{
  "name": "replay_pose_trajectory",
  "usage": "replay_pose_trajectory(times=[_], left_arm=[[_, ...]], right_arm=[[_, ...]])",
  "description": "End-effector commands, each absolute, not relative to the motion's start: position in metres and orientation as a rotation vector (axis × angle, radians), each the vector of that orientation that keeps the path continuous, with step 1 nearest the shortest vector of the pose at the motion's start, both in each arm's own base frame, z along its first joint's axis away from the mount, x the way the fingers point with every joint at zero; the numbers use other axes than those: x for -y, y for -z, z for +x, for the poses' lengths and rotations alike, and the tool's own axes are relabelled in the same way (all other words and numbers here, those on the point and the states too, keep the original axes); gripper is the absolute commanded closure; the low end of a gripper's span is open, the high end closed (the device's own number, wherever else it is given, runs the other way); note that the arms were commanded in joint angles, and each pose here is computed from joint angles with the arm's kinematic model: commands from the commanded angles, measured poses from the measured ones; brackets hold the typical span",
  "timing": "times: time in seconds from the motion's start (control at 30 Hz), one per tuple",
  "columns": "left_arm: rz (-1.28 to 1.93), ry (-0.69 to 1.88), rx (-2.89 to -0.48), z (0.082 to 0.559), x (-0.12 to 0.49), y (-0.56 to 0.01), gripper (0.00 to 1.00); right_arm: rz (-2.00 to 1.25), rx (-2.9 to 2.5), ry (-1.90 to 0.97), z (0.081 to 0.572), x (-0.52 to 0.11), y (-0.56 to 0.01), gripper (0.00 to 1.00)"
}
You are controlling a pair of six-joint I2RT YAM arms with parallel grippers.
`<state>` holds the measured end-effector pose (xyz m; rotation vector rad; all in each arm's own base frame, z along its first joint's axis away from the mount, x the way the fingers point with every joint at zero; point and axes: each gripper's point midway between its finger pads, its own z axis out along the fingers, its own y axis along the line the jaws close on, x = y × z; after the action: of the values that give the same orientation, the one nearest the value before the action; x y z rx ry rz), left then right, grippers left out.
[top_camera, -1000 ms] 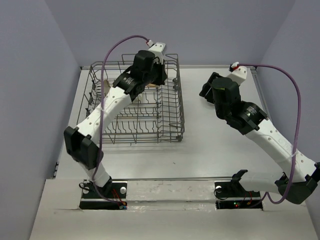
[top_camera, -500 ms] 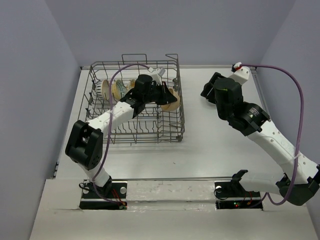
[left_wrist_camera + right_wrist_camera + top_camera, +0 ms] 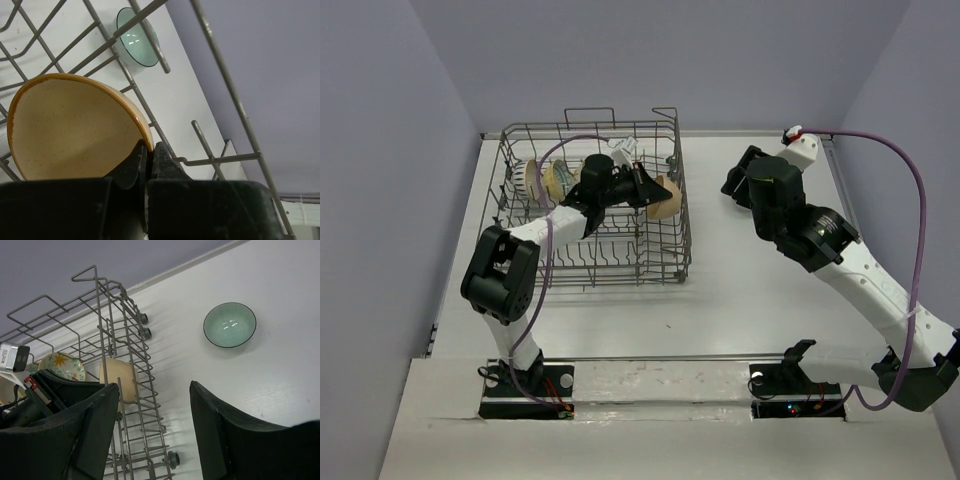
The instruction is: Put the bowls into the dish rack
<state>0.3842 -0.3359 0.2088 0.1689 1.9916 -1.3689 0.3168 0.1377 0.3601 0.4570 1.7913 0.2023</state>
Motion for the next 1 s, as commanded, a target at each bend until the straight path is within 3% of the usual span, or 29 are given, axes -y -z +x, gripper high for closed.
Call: replay_pose_trajectory(times=[0.0, 0.97], left_arm=[[0.285, 1.598, -1.804, 0.359, 0.353, -0.254, 1.00], [0.177, 1.596, -1.866, 0.369, 0.333, -0.212, 1.00]], right_arm=[[0.487, -1.762, -0.193, 0.314, -0.131, -0.365, 0.36], [0.338, -1.895, -0.212, 0.340, -0.178, -0.323, 0.35]])
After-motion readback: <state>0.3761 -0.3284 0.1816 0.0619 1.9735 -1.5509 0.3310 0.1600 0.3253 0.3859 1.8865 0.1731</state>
